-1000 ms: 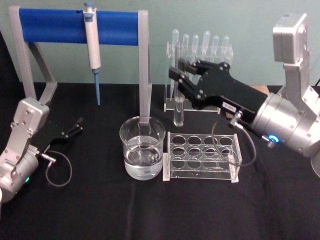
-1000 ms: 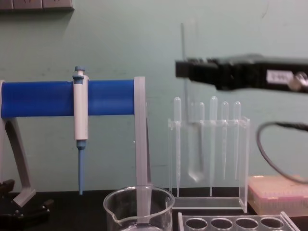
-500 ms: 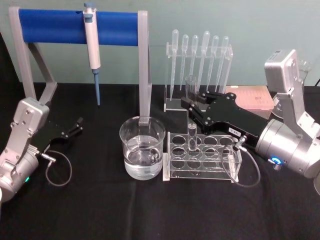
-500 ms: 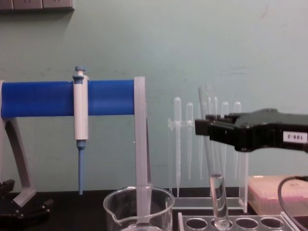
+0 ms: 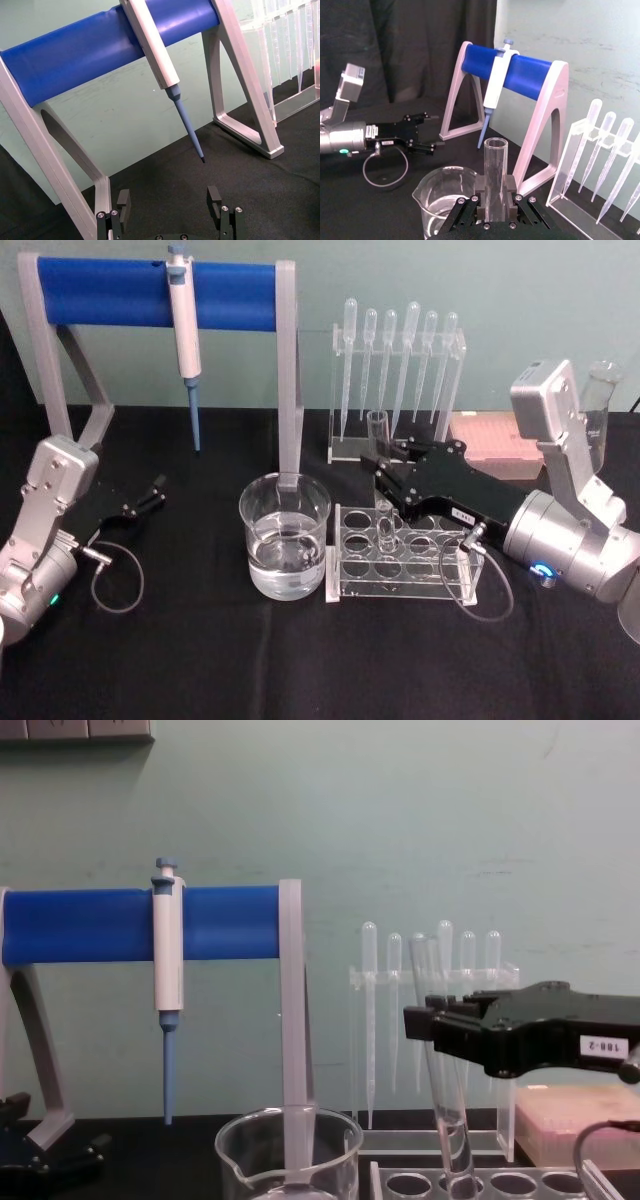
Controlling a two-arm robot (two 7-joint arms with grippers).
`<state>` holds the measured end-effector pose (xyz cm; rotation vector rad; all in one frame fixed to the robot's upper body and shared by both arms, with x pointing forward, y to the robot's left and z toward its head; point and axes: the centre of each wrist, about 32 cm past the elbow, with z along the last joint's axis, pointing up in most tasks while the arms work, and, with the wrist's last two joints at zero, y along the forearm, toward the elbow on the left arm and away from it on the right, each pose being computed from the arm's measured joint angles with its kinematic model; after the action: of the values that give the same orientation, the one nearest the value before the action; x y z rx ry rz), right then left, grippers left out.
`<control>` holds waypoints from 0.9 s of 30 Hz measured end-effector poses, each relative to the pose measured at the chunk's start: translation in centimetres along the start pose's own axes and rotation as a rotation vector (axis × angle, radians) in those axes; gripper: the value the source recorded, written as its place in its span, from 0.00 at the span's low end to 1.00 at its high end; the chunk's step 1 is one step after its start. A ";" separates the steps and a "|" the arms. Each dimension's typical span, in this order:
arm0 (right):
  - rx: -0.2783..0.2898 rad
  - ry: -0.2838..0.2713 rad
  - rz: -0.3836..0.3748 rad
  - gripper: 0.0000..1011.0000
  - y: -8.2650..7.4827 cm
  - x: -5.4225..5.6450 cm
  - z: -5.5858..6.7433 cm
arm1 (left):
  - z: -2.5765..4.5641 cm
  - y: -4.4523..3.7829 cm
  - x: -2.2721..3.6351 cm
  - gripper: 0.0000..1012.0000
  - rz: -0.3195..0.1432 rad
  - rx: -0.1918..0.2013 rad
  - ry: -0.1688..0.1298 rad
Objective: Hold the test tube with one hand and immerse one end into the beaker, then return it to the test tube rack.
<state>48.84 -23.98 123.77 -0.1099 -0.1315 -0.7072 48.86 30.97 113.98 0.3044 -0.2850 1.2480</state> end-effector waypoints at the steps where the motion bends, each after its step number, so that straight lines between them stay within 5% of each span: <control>1: -0.004 -0.001 -0.001 0.22 0.0 0.0 -0.2 | 0.00 0.00 0.00 0.99 0.000 0.000 0.000; 17: -0.012 0.021 -0.003 0.22 -0.1 -0.2 -3.4 | 0.00 0.00 0.00 0.99 0.000 0.000 0.000; 27: -0.063 -0.008 0.014 0.22 0.0 0.0 -3.8 | 0.00 0.00 0.00 0.99 0.000 0.000 0.000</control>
<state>49.16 -24.57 119.99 -0.1739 -0.1162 -0.6973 48.86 30.97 113.98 0.3045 -0.2850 1.2480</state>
